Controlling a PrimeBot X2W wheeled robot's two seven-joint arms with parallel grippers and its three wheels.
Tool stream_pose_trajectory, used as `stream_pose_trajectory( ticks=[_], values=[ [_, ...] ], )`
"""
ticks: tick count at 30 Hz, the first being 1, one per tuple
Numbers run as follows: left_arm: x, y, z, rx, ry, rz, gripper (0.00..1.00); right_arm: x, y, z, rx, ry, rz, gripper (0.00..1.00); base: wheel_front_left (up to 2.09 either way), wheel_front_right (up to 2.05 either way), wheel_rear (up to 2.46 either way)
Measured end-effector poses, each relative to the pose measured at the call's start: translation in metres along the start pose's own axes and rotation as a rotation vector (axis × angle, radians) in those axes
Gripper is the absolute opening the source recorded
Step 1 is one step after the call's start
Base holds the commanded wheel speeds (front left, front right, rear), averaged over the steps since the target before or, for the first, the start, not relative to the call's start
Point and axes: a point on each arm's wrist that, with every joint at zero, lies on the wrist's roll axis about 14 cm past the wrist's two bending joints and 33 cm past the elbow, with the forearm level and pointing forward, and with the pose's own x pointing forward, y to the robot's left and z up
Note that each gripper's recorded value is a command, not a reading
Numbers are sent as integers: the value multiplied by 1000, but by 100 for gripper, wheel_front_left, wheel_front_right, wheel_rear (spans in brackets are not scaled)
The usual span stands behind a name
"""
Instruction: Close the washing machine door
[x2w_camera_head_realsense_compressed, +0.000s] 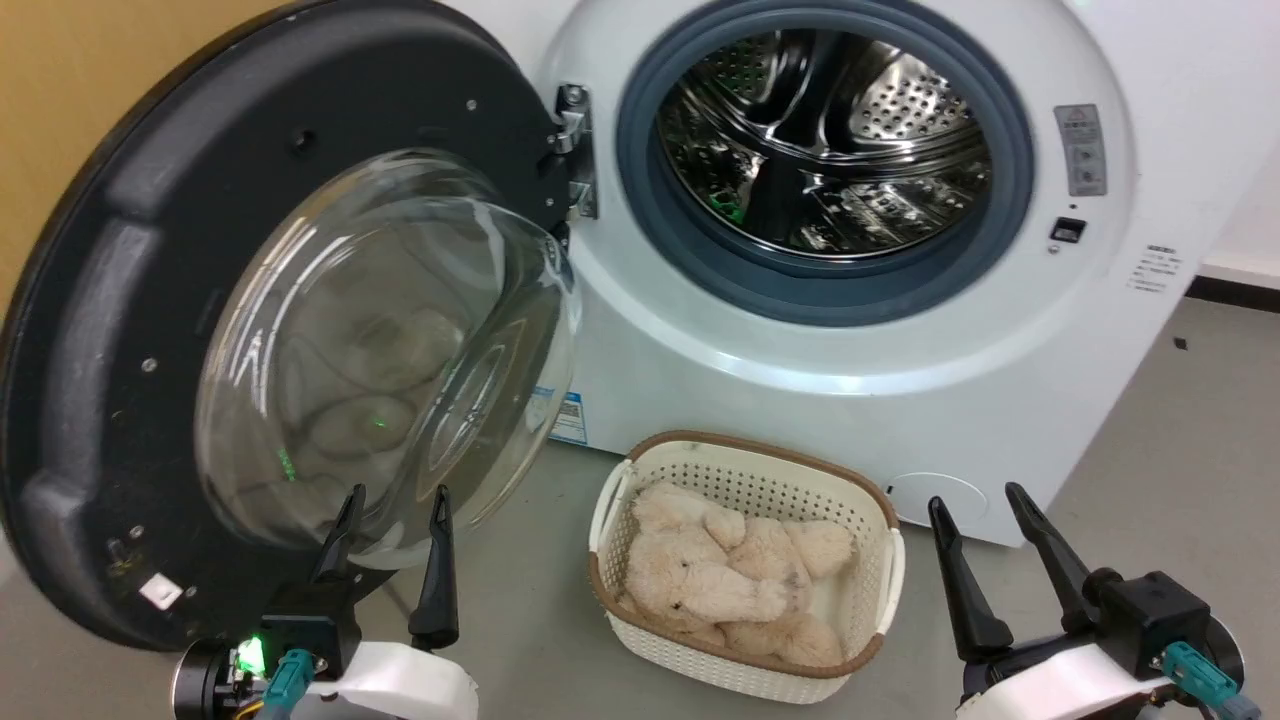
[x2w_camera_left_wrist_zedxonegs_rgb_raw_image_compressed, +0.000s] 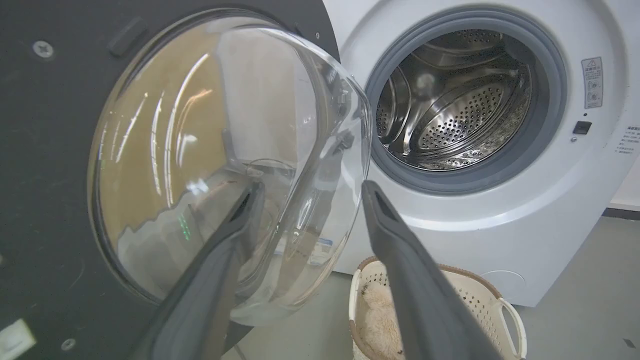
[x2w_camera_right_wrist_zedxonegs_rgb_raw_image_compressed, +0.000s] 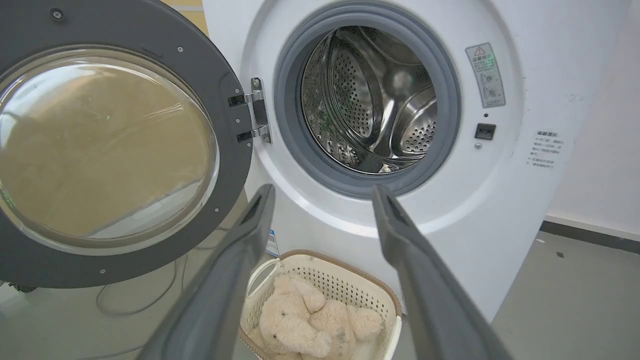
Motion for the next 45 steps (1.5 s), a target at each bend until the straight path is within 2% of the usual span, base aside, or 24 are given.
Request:
stream_pose_trajectory(
  ticks=[45],
  values=[
    [-55, 79, 25, 14, -109, 318, 100, 42, 109, -18, 144, -7, 367, 100, 0, 0, 0]
  ],
)
